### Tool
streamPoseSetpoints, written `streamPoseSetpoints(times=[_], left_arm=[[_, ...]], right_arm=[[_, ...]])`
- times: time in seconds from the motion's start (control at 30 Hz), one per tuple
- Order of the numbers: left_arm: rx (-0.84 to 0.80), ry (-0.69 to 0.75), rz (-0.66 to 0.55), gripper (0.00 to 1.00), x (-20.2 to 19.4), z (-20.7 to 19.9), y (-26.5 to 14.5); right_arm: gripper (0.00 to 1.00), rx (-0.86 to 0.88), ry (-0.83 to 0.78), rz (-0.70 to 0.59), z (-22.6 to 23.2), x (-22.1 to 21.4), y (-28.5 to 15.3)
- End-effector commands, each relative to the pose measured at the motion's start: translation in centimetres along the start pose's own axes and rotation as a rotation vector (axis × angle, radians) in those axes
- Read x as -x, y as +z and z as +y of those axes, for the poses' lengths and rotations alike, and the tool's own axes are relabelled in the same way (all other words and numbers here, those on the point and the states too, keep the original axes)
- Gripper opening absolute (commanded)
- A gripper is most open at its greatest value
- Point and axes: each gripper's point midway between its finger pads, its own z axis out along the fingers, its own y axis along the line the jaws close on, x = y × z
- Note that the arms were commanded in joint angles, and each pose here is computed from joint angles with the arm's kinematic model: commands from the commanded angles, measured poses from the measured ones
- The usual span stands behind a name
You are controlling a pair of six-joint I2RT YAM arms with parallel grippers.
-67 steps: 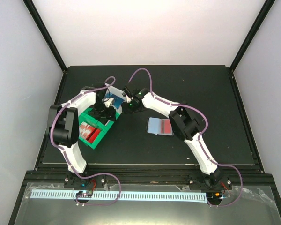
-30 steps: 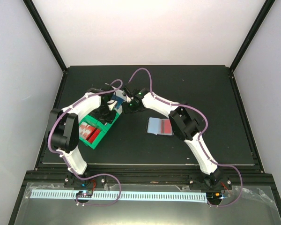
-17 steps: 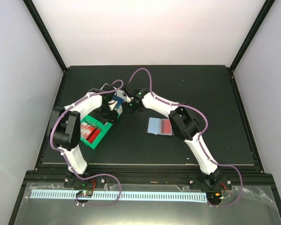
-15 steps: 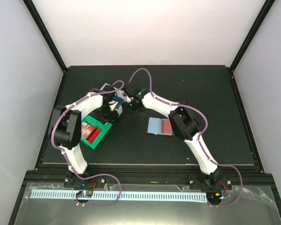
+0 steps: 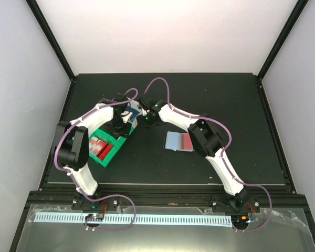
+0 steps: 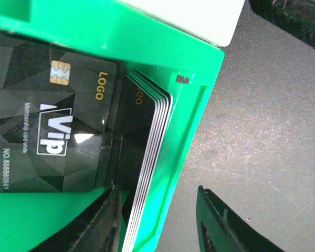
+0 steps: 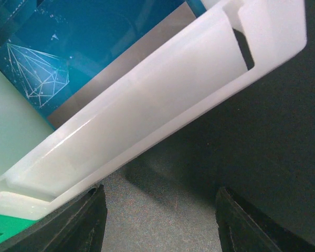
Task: Put the credit cards into the card holder
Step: Pick up the credit card from the storage box.
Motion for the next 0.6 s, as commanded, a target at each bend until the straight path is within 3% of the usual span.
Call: streamPoseSetpoints(times=[0.0,0.57], left_arm=[[-0.021,0.014,-0.028,0.39,-0.15,-0.53,-1.66],[-0.013,0.009,-0.037,0.18,-0.35,-0.41,-2.47]], right_arm=[[0.59,-0.014,0.009,0.01,-0.17,-0.29,0.67],[0.59,-0.019,0.008,0.011,-0.22,-0.36,0.74]])
